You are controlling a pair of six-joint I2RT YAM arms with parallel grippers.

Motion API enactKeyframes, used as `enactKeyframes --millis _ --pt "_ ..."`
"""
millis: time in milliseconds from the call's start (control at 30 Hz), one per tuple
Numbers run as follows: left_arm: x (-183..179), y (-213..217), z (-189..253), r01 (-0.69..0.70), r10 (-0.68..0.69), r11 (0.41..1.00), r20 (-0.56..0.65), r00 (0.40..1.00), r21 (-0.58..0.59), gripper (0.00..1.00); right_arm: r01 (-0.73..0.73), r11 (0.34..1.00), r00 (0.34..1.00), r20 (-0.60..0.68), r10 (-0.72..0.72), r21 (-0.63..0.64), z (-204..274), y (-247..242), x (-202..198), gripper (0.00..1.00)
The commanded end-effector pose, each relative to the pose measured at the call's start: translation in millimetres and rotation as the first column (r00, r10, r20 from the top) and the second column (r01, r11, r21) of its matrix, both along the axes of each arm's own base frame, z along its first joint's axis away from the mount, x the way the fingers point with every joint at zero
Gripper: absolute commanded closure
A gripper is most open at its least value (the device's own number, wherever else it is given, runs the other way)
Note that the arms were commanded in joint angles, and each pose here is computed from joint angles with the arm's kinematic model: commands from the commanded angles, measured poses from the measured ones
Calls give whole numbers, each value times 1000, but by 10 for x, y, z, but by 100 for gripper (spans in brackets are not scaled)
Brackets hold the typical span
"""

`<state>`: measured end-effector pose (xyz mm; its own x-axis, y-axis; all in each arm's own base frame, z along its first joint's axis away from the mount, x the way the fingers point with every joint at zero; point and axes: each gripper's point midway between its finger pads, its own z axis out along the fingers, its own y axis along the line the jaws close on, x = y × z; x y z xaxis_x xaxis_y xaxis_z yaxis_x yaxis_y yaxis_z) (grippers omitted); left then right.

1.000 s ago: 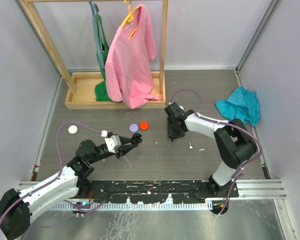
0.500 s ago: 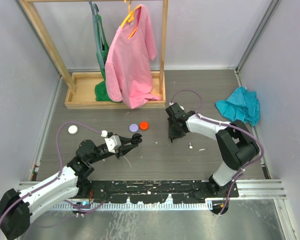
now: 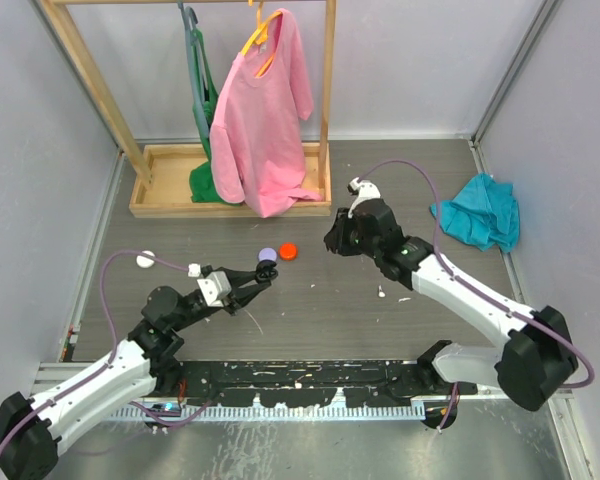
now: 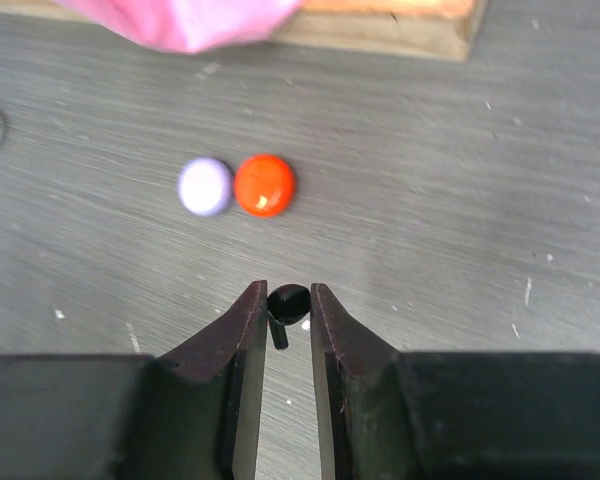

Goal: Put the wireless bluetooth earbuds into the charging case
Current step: Pick up the earbud from the center of the board.

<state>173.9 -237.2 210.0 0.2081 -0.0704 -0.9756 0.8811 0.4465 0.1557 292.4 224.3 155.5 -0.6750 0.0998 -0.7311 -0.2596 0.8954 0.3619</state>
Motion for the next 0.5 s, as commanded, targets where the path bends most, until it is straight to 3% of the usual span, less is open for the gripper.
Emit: enactKeyframes --millis 0,267,467 --pt "28 72 242 -43 48 995 59 997 -92 100 -98 986 974 216 67 136 584 218 34 77" --pt "66 197 302 -107 119 983 74 990 -151 100 -254 939 889 438 132 233 1181 570 -211 77" --pt "29 232 347 -105 123 978 96 988 -178 100 -382 879 786 600 147 286 1565 755 -489 77"
